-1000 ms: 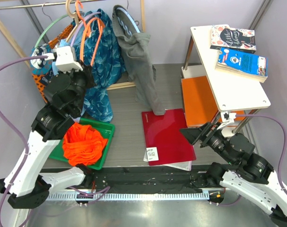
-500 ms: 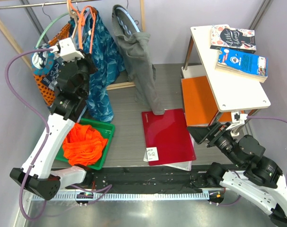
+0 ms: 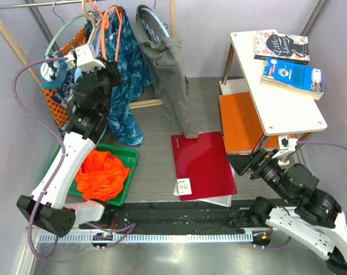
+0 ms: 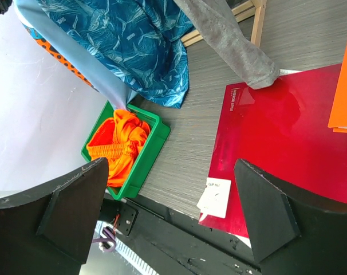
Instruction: Remove the shorts from the hanger
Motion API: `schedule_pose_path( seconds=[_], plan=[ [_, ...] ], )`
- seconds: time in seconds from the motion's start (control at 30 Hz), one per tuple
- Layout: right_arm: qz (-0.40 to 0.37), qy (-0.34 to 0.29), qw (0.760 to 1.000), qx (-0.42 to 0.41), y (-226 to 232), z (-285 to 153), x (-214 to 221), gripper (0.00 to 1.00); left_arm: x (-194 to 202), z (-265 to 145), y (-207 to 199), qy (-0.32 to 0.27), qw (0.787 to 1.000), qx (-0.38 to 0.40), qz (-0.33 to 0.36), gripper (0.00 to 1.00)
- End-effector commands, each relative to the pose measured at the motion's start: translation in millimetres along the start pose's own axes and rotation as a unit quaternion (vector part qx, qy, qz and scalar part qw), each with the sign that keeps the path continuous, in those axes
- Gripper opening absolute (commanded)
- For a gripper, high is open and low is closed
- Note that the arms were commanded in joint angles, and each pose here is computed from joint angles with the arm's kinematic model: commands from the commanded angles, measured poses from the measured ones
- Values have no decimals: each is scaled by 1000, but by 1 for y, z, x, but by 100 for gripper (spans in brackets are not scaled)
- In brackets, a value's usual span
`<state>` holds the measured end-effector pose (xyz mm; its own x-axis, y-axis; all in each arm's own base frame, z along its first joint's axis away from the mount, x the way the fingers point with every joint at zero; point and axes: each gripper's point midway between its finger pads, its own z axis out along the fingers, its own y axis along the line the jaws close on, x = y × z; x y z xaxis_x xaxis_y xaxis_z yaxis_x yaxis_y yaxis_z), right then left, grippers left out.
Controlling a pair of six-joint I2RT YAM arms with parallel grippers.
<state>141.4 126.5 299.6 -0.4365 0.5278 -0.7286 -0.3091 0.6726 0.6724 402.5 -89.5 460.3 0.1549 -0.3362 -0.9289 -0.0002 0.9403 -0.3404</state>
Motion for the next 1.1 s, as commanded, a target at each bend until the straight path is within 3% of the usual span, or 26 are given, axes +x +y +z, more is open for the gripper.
schedule_pose_path(
  seconds=[0.0, 0.57, 1.07],
  plan=[
    [6, -22, 1000, -6, 5, -6, -14, 96, -30, -12, -10, -48, 997, 33, -48, 0],
    [15, -8, 1000, -18, 10, 1, -5, 96, -52, -72, 28, -62, 996, -14, -62, 0],
    [20, -13, 1000, -19, 11, 1, -7, 96, -19, -29, -3, -26, 996, 27, -77, 1]
  ],
)
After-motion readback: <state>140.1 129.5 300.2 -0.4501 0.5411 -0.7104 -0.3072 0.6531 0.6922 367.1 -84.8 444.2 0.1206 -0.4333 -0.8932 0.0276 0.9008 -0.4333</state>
